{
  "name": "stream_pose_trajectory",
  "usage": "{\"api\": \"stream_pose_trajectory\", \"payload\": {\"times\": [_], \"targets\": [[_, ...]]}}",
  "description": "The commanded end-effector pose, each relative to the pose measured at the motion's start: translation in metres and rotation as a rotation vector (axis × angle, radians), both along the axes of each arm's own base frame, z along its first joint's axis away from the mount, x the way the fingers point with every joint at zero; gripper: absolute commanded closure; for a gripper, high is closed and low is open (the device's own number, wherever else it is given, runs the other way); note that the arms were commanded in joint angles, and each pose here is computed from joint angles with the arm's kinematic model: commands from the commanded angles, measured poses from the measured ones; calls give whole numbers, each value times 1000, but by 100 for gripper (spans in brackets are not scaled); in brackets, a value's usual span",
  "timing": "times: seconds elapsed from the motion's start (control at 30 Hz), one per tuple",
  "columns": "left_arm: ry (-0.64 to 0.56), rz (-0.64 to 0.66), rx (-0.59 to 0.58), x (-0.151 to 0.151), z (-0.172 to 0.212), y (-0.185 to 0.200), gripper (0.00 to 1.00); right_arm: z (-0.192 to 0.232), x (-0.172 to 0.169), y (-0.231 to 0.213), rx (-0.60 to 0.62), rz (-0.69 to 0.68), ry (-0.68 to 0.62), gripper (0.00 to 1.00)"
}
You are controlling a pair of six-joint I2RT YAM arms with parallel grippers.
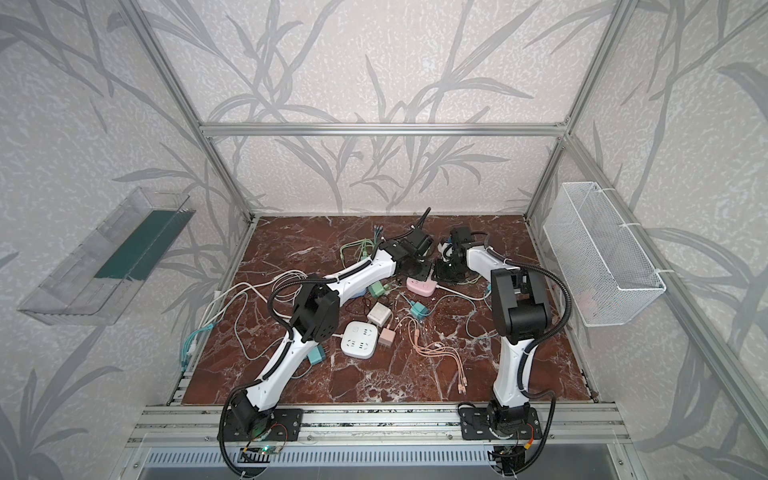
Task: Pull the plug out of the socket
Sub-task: 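Clamp the last teal charger with the left gripper while the right holds the strip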
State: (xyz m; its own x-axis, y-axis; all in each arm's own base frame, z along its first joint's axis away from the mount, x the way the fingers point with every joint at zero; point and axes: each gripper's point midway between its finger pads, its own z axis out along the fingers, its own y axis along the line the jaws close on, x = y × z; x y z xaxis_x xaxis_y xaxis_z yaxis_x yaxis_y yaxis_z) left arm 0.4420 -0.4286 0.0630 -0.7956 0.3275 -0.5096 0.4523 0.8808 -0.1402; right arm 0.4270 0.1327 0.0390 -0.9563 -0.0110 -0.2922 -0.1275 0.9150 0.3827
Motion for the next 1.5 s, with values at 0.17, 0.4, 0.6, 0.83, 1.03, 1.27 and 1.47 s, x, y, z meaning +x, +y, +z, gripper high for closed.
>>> {"api": "stream_pose_trajectory", "payload": {"times": [0.17, 0.4, 0.6, 0.83, 1.03, 1.27, 1.47], "targets": [[-162, -64, -79, -3, 88, -18, 93, -45, -30, -20, -140, 13, 161, 69], [-164, -107, -62, -11, 85, -24, 93, -46, -31, -21, -150, 21, 163, 69], [-119, -135, -44, -17, 65, -29, 93, -40, -27, -11, -117, 35, 150, 68], [-118, -205, -49, -28, 62, -40, 93, -38, -20, 0, -73, 32, 152, 68], [-138, -182, -66, -25, 68, -38, 94, -40, -20, 0, -78, 31, 161, 67], [-233, -246, -48, -26, 94, -44, 93, -51, -29, -5, -116, 44, 197, 66], [-203, -249, -47, -27, 89, -42, 93, -51, -29, -5, -119, 46, 201, 66]]}}
